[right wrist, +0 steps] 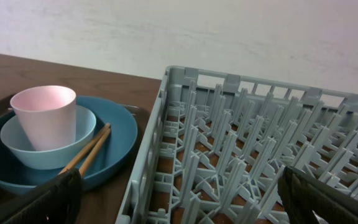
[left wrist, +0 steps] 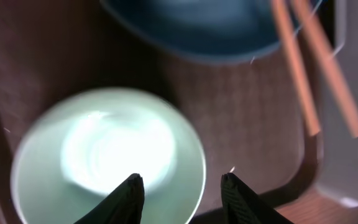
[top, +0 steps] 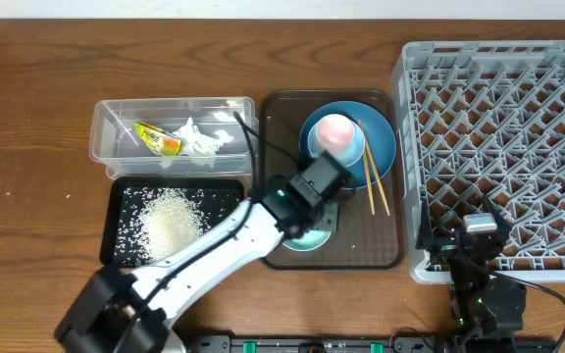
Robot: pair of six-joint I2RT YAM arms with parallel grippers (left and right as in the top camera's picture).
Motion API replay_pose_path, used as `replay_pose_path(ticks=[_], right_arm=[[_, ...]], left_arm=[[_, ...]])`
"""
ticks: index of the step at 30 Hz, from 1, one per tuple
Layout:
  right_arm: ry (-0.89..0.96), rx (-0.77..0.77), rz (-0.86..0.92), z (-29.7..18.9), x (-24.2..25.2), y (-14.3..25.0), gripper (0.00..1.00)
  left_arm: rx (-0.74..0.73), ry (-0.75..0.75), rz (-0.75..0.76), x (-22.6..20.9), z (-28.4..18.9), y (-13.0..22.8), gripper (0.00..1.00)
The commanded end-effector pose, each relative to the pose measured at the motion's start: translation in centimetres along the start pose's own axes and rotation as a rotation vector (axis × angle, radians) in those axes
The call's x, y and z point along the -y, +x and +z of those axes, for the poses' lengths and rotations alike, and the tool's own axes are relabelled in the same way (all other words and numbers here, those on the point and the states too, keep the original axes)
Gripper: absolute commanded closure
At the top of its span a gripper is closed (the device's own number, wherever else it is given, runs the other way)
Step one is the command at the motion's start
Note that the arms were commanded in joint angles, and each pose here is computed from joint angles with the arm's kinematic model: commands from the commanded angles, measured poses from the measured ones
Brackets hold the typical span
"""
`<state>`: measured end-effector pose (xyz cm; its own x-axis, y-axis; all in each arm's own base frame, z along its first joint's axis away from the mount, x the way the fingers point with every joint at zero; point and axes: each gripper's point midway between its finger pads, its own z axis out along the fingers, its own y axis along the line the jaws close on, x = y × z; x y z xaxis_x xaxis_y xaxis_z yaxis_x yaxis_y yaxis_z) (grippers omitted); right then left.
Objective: Sort waste into correct bins and load items into the dishwasher rack
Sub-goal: 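Carry the emptied green bowl right and set it on the brown tray, then move the left gripper over the pink cup and grasp its rim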
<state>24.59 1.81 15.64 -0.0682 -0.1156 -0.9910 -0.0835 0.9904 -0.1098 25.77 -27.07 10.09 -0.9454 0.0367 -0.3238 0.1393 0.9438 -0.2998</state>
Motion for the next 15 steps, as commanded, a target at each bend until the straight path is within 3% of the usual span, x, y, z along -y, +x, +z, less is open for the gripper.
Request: replay_pose_path(ticks=[1, 3, 5, 15], right_arm=[[-0.006, -0.004, -0.003, 0.0, -0.2, 0.1, 0.01], [-0.006, -0.004, -0.004, 0.0, -0.2, 0.1, 0.01], [-0.006, -0.004, -0.004, 0.0, -0.2, 0.1, 0.01], [-0.006, -0.004, -0.003, 0.0, -0.2, 0.1, 0.01]], left_arm=[[0.118, 0.046, -0.022, 0.3, -3.1, -3.6, 0.56], [0.141, 0.051, -0.041, -0.1, -3.6, -4.4, 0.42], [0.147, 0.048, -0.05, -0.5, -3.7, -4.7, 0.35], [0.225, 0.065, -0.103, -1.6, -4.1, -7.6, 0.33]])
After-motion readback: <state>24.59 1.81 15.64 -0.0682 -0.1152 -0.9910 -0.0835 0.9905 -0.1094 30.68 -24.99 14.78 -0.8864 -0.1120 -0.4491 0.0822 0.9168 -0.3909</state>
